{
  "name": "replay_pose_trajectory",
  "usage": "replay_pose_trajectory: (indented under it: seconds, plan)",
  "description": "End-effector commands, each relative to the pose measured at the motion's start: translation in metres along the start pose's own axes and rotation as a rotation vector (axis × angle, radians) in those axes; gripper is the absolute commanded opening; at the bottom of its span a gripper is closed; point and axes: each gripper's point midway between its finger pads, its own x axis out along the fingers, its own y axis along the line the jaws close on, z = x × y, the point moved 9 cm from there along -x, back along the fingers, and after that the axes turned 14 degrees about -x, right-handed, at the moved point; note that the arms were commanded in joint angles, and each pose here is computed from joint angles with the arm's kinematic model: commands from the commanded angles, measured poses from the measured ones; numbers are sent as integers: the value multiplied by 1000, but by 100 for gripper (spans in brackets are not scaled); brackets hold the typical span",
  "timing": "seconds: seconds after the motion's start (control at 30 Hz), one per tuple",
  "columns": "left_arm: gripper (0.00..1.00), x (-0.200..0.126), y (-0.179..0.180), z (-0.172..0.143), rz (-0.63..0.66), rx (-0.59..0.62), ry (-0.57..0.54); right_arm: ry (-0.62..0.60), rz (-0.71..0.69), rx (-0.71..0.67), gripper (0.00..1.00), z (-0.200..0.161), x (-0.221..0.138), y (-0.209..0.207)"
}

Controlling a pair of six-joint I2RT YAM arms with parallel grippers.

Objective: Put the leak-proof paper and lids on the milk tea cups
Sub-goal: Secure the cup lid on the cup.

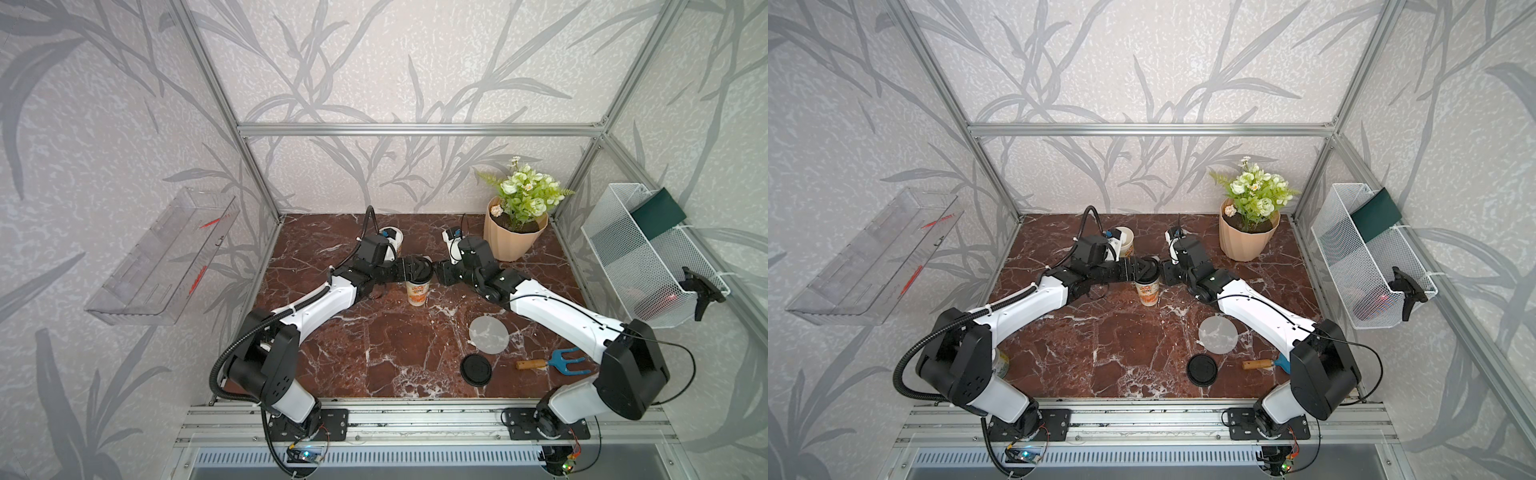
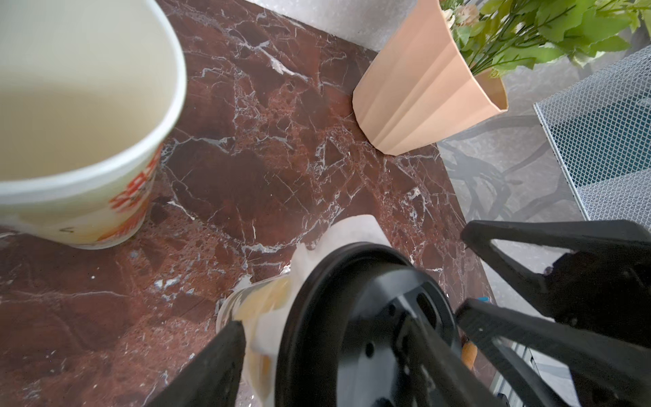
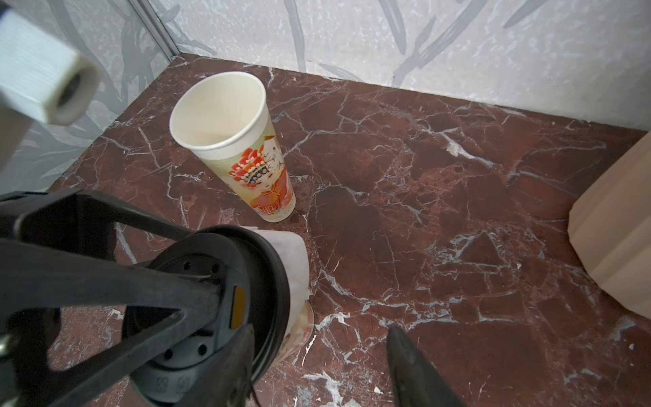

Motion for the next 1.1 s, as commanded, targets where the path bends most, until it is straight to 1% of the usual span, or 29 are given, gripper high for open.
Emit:
replay_pose_trajectory:
  seconds: [0.0, 0.07, 0.27, 0.4, 0.57, 0.9, 1.07]
  plan:
    - [73, -2, 30, -22, 181, -23, 120, -66, 14, 3, 63, 8, -16, -2]
    - [74, -4, 28, -21, 179, -20, 116, -71, 30, 4, 63, 8, -18, -1]
    - [79, -16, 21, -13, 171, -11, 74, -110, 62, 7, 71, -1, -22, 1]
    - [81, -20, 14, -5, 154, 4, 41, -101, 67, 11, 74, -7, -19, 2]
    - [81, -16, 11, 0, 147, 9, 52, -97, 66, 12, 76, -13, -17, 1]
    - [81, -3, 7, 8, 116, 2, 84, -92, 55, 20, 76, -17, -18, -3]
    - [78, 8, 20, -1, 128, -25, 113, -114, 71, 27, 77, -11, -17, -2]
